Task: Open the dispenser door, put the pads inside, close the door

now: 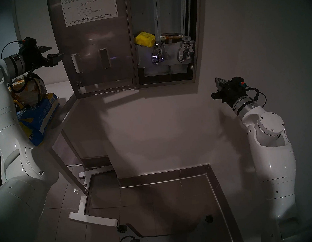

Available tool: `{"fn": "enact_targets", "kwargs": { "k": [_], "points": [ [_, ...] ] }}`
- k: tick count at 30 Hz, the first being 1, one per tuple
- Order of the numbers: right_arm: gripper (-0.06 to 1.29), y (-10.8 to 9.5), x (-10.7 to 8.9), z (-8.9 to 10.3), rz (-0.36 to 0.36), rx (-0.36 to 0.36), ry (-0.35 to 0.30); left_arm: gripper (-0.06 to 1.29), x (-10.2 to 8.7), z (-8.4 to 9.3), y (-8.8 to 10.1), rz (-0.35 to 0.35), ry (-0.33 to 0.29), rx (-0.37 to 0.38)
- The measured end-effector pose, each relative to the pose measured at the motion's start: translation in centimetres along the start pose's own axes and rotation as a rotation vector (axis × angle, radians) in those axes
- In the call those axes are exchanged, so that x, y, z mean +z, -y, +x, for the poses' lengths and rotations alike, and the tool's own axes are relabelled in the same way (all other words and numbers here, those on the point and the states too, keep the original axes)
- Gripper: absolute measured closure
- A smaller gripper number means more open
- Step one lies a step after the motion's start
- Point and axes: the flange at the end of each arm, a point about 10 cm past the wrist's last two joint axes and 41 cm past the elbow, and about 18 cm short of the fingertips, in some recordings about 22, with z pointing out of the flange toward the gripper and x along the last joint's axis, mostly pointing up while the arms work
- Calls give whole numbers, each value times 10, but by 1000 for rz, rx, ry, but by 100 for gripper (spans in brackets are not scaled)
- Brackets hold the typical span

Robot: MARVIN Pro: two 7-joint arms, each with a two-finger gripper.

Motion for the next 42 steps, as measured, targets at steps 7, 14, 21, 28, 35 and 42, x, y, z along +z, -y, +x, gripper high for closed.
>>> {"fn": "enact_targets", "kwargs": {
  "k": [7, 14, 21, 28, 35, 42],
  "points": [
    [125, 0, 0, 0, 0, 0, 0, 2, 7, 9, -1, 7, -10, 11],
    [125, 0, 0, 0, 0, 0, 0, 2, 7, 11, 2, 19, -10, 20],
    [125, 0, 0, 0, 0, 0, 1, 2, 7, 8, 8, 40, -14, 6],
    [125, 0, 0, 0, 0, 0, 1, 2, 12, 4, 12, 46, -18, -17],
    [125, 0, 0, 0, 0, 0, 1, 2, 22, 2, 7, 35, -27, -35],
    [125, 0, 0, 0, 0, 0, 1, 2, 29, 3, 2, 24, -36, -40]
  ]
}}
